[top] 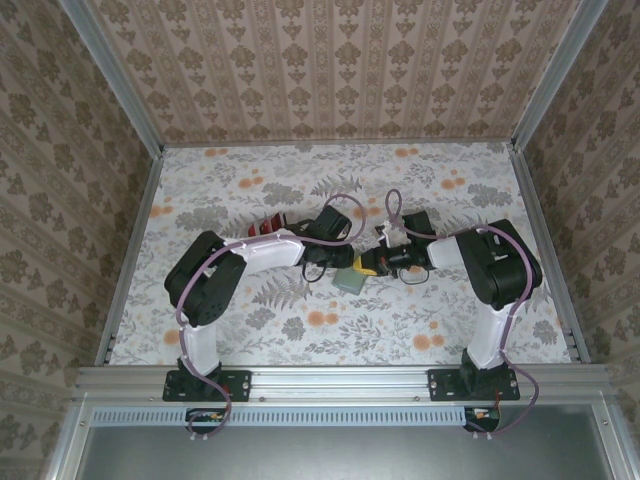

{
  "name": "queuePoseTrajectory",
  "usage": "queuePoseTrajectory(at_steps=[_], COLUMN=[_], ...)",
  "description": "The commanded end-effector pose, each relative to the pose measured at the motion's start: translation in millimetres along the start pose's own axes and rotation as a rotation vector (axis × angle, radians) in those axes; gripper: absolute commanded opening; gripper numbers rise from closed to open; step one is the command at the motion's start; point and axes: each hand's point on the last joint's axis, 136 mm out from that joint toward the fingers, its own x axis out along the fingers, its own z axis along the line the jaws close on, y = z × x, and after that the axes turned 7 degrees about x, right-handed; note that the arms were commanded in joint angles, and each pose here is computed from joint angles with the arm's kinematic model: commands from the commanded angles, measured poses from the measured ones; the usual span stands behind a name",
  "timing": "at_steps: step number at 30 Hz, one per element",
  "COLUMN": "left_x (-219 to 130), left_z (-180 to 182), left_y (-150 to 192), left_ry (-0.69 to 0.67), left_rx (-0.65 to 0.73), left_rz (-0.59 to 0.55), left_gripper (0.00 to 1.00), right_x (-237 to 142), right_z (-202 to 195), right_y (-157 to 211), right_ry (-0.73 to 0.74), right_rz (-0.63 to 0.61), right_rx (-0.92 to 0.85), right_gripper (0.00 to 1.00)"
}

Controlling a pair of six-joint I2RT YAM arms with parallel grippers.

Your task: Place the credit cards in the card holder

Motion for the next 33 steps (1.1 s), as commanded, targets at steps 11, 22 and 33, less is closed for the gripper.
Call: queuePoseTrajectory(at_steps=[11, 22, 33], left_x=[12, 15, 3], left_z=[-12, -13, -6], left_y=[21, 26, 21], left_ry=[0.044, 0.062, 0.055], left_rx=[-0.005, -0.013, -0.009], left_rz=[0.046, 0.041, 0.025], left_gripper=[0.25, 0.24, 0.25], right_x=[5, 2, -9], right_z=[-58, -77, -36], right_y=[-4, -5, -8], right_ry=[0.273, 0.456, 0.442], right_rz=[-0.051, -0.084, -0.141], right_rx=[0.085, 0.099, -0.003], right_gripper=[0.0, 0.0, 0.03])
